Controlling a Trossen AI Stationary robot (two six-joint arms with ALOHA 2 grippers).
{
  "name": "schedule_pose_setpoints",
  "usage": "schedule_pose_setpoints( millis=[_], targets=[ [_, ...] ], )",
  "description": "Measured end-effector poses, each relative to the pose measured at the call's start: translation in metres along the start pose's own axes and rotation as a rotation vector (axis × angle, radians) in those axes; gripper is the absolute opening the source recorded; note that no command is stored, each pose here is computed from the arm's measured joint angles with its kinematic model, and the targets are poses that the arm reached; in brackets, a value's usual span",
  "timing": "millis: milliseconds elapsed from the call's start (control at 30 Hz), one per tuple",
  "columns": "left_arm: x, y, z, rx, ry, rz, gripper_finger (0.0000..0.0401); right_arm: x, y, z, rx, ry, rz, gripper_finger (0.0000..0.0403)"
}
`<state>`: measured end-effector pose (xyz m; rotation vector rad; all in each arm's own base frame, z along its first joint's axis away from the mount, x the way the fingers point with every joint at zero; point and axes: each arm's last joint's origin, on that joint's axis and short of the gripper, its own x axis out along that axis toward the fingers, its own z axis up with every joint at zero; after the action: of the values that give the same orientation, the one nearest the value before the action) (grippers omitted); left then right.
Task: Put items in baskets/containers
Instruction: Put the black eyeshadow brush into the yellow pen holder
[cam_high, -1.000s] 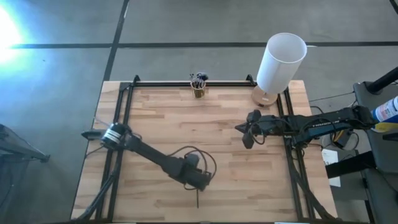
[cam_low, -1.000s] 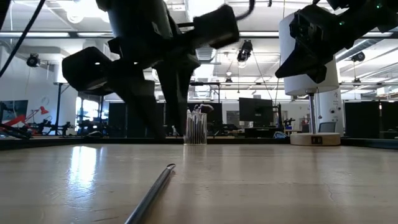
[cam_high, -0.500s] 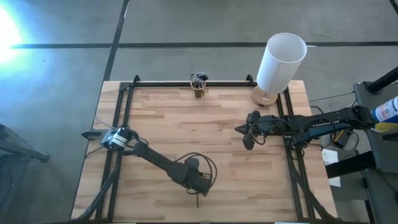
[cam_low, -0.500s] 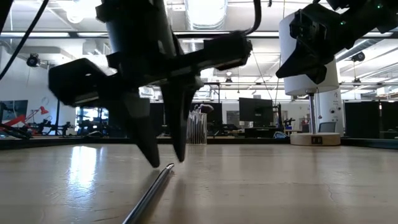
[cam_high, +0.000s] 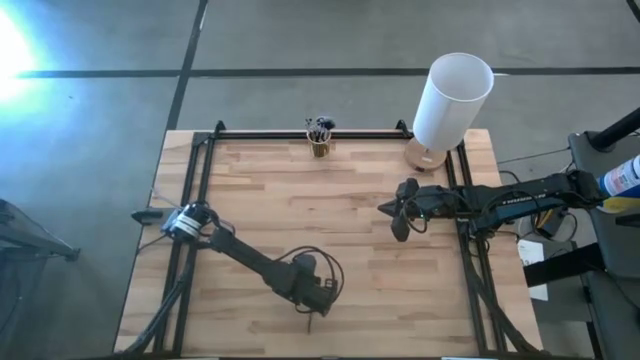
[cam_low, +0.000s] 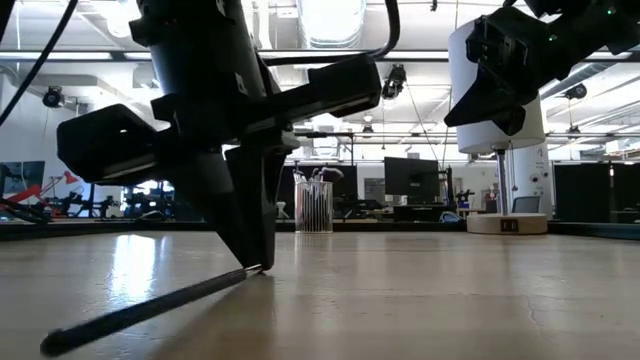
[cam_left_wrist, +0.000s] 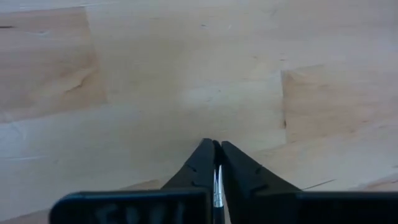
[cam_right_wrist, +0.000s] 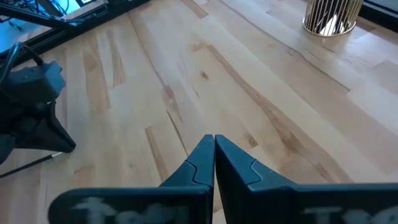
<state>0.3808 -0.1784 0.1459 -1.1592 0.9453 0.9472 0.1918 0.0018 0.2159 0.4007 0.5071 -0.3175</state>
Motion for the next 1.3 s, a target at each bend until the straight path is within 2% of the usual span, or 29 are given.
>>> schedule_pose_setpoints(
  millis=[133,267,400,600,667,733,833,933,1133,1300],
  targets=[
    [-0.006,-0.001,0.002,0.01,-0.042,-0.028,0.0003,0.0,0.0,0.0,0.0,0.0,0.0,0.0008],
    [-0.014,0.0,0.01,0.033,-0.14,-0.041,0.0,0.0,0.0,0.0,-0.001,0.001,0.0,0.0008],
    [-0.032,-0.001,0.016,0.024,-0.196,-0.095,0.0,0.0,0.001,-0.001,-0.003,0.002,0.003,0.0008],
    [-0.048,0.013,0.025,0.031,-0.248,-0.184,0.0,-0.001,0.004,-0.002,-0.014,0.007,0.018,0.0008],
    [-0.055,0.015,0.028,0.083,-0.225,-0.263,0.0,-0.001,0.006,-0.003,-0.017,0.009,0.024,0.0008],
    [-0.06,0.017,0.028,0.162,-0.145,-0.335,0.0,-0.002,0.007,-0.004,-0.022,0.011,0.03,0.0008],
    [-0.063,0.026,0.022,0.29,-0.033,-0.344,0.0001,-0.002,0.008,-0.004,-0.026,0.013,0.037,0.0008],
    [-0.068,0.034,0.014,0.37,0.017,-0.32,0.0018,-0.002,0.008,-0.004,-0.022,0.013,0.037,0.0008],
    [-0.065,0.042,-0.006,0.386,0.065,-0.285,0.0079,-0.002,0.008,-0.005,-0.011,0.013,0.037,0.0008],
    [-0.056,0.034,-0.014,0.405,0.075,-0.275,0.011,-0.002,0.008,-0.005,-0.008,0.012,0.037,0.0008]
  ],
)
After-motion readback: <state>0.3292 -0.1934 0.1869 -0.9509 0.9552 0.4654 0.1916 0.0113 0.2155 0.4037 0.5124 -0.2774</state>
